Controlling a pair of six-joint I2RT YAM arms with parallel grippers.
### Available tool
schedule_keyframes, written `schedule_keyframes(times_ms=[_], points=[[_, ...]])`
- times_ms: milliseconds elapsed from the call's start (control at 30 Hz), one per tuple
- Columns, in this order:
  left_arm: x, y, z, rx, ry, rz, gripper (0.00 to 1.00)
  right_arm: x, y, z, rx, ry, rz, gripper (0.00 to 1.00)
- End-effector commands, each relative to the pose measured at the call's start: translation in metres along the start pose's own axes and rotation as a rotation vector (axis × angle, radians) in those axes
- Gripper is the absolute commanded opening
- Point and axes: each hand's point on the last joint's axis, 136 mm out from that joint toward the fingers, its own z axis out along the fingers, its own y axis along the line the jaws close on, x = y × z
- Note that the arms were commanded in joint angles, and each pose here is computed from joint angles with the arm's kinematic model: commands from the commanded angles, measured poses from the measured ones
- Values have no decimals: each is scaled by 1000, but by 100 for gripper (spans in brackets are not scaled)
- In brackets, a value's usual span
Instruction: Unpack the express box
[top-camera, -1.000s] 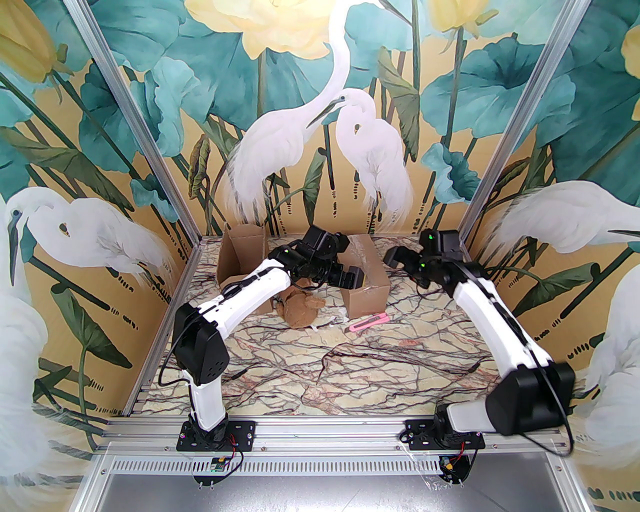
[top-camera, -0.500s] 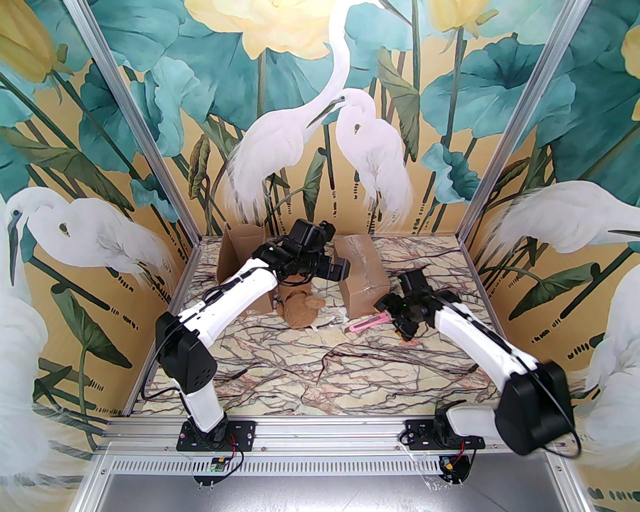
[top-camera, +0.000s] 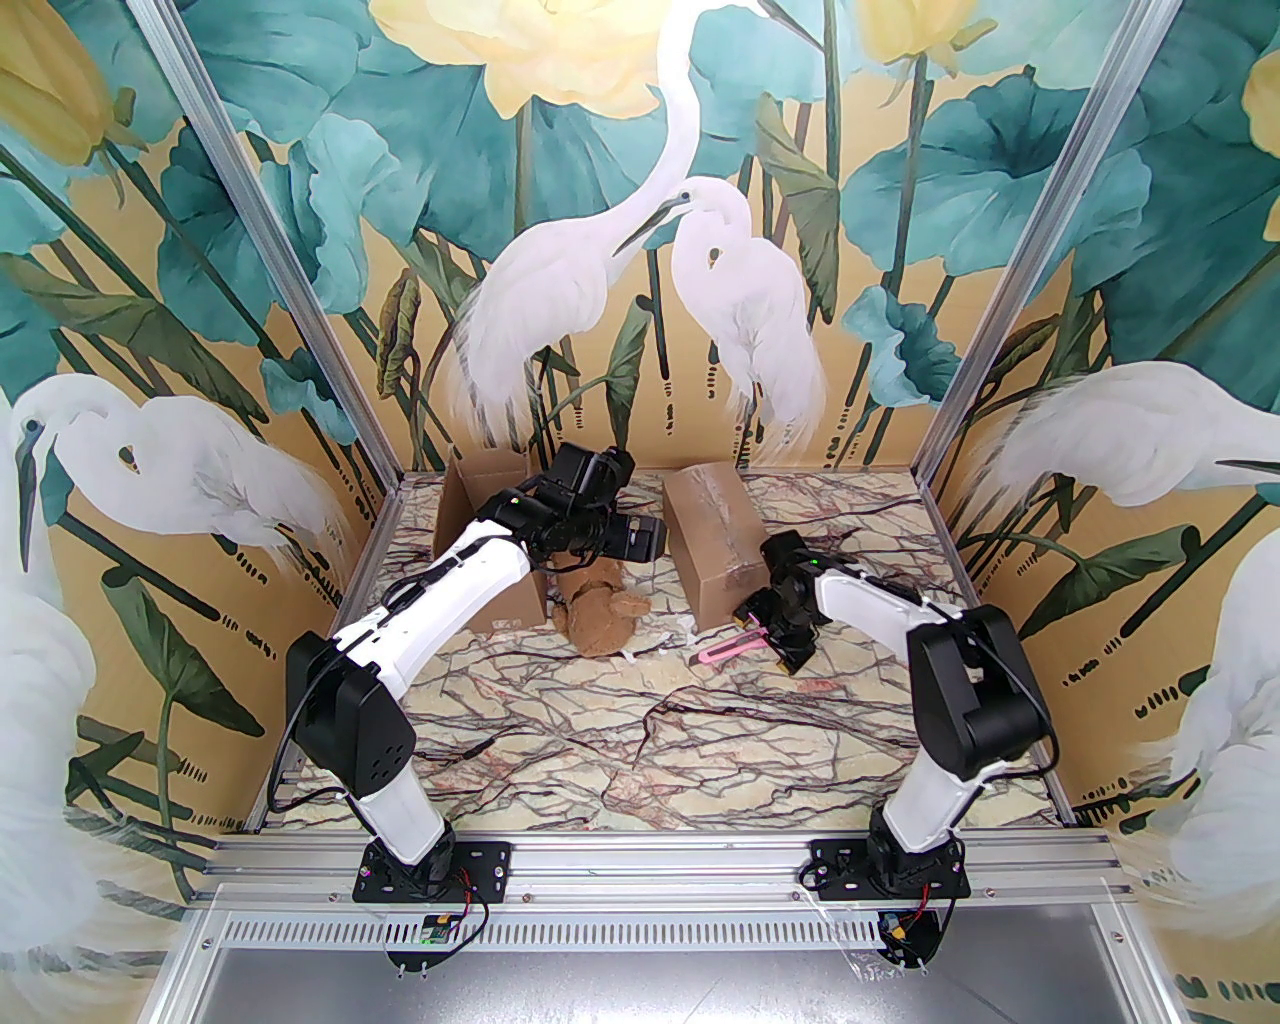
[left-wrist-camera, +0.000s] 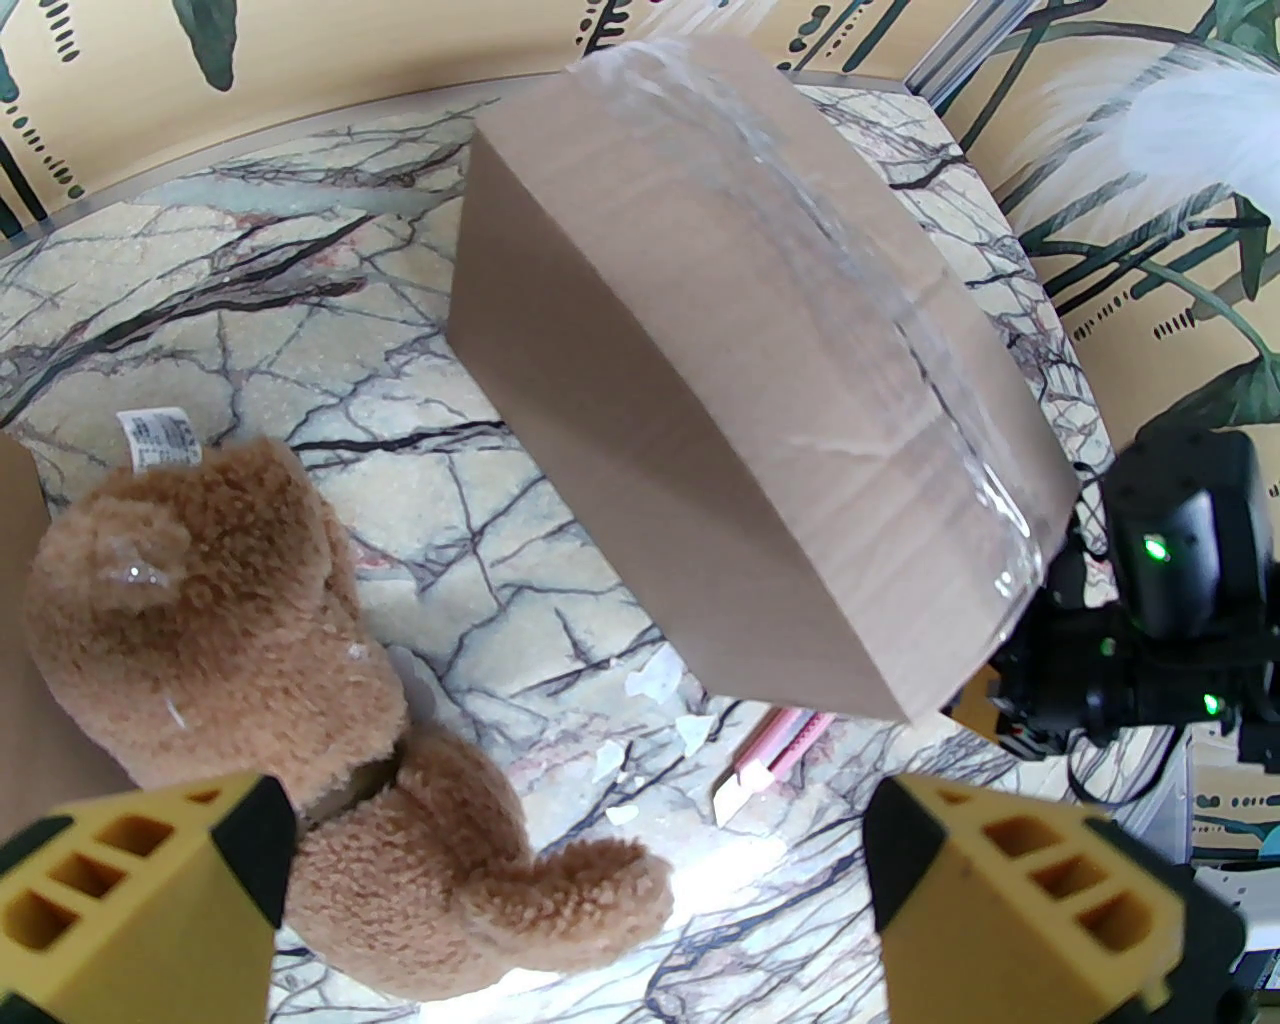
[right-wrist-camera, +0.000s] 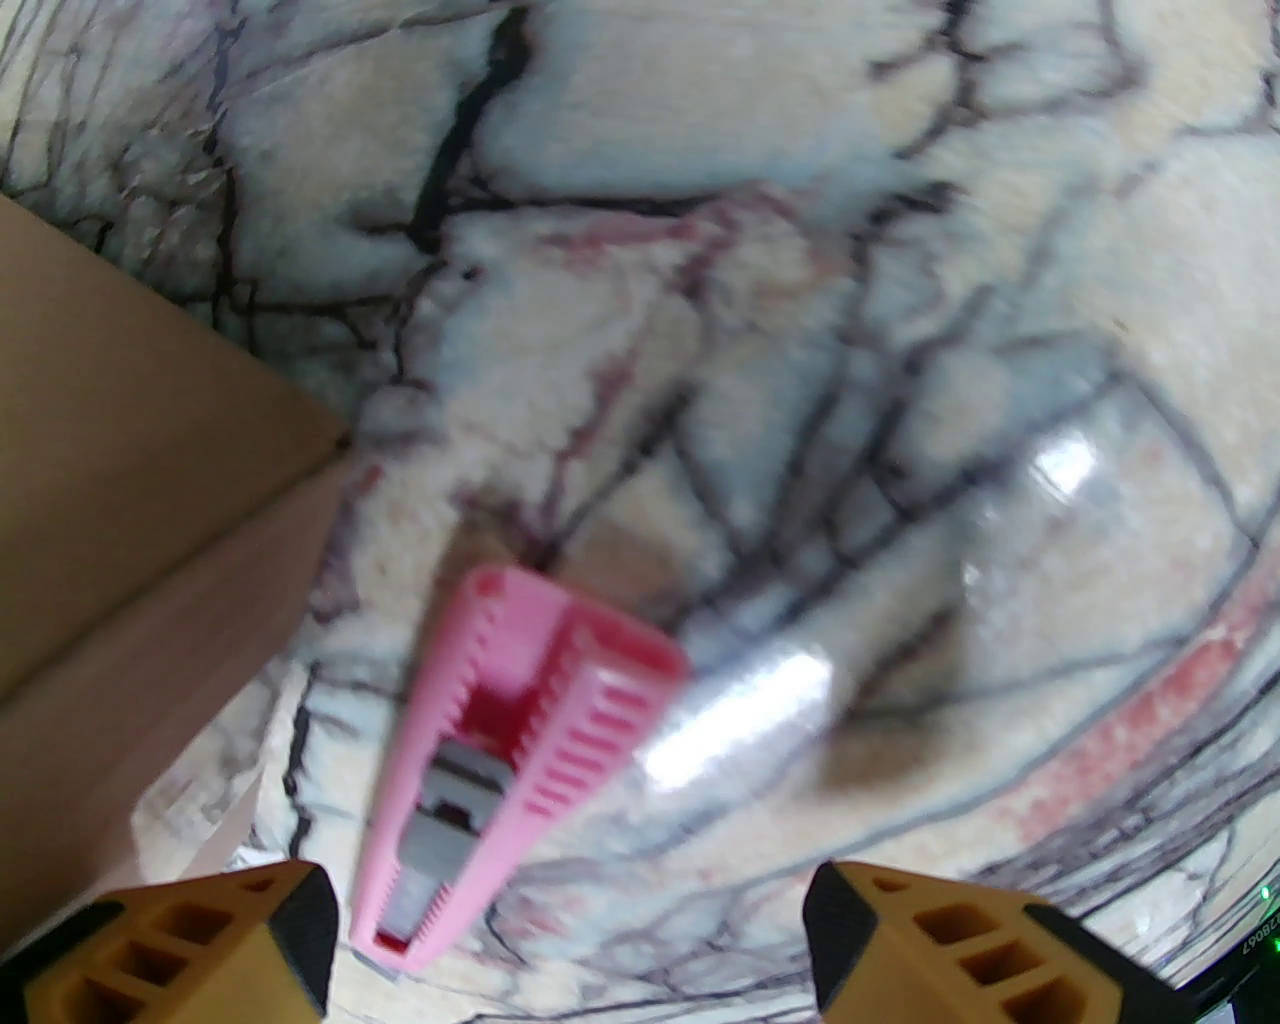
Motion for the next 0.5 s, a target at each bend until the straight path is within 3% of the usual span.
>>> schedule_keyframes(times_ms=[0, 333, 467], points=[[2, 8, -9, -26, -2, 2, 99, -2, 2, 4, 24, 2, -9, 85], [7, 10, -2, -25, 12, -23, 99, -2, -3, 16, 109, 34, 22, 84], [8, 10, -2, -25, 13, -26, 99, -2, -5, 19, 130, 33, 63, 79]])
